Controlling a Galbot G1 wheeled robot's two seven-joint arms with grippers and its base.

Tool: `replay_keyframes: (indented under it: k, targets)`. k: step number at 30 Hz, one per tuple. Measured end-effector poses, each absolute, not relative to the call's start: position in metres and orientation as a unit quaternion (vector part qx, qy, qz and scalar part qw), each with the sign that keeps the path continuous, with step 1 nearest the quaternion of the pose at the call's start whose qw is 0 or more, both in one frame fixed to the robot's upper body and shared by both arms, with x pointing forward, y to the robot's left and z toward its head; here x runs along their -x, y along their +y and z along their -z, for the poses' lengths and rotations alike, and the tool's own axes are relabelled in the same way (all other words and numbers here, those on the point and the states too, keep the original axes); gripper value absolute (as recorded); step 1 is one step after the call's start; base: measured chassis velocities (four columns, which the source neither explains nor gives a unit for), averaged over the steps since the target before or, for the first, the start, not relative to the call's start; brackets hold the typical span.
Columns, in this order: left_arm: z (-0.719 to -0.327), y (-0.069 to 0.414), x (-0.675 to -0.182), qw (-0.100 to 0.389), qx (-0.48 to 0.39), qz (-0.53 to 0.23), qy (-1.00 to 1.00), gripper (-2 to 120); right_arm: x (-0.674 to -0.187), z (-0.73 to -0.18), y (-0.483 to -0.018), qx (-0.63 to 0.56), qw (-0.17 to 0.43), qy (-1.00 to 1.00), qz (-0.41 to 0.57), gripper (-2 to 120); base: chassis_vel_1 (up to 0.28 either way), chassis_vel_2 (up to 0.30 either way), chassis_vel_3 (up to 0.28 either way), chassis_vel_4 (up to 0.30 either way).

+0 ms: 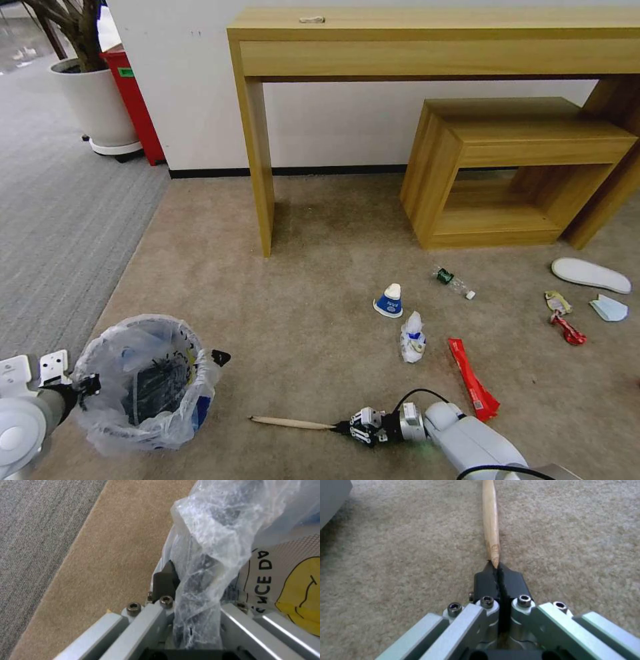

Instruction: Pick up the trash bin and place the garbage on the floor into it.

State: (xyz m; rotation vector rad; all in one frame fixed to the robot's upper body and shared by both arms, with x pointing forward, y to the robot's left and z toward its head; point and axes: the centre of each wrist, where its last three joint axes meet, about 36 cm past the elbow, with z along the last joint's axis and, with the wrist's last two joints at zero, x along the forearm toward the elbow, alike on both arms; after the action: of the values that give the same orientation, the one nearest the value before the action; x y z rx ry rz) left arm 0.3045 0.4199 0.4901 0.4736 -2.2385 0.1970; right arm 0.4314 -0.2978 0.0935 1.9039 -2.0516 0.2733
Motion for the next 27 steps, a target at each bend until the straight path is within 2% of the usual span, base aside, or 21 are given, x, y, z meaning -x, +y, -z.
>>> replay_keyframes:
  k: [10, 16, 22, 27]
  targets:
    - [-0.486, 0.418, -0.303, 0.415, -0.187, -0.073, -0.887, 0, -0.429, -0.097, -0.306, -0.658, 0.150, -0.733, -0.086, 0, 0.000, 0.000, 0.000, 0.000]
    - [-0.483, 0.414, -0.303, 0.423, -0.177, -0.059, -0.887, 0, -0.428, -0.113, -0.339, -0.631, 0.125, -0.762, -0.081, 0, 0.000, 0.000, 0.000, 0.000]
    - [-0.498, 0.411, -0.313, 0.422, -0.164, -0.051, -0.890, 0, -0.430, -0.141, -0.380, -0.612, 0.107, -0.778, -0.091, 0, 0.000, 0.000, 0.000, 0.000]
    - [-0.510, 0.410, -0.318, 0.418, -0.152, -0.042, -0.894, 0, -0.432, -0.155, -0.389, -0.606, 0.092, -0.785, -0.095, 0, 0.000, 0.000, 0.000, 0.000]
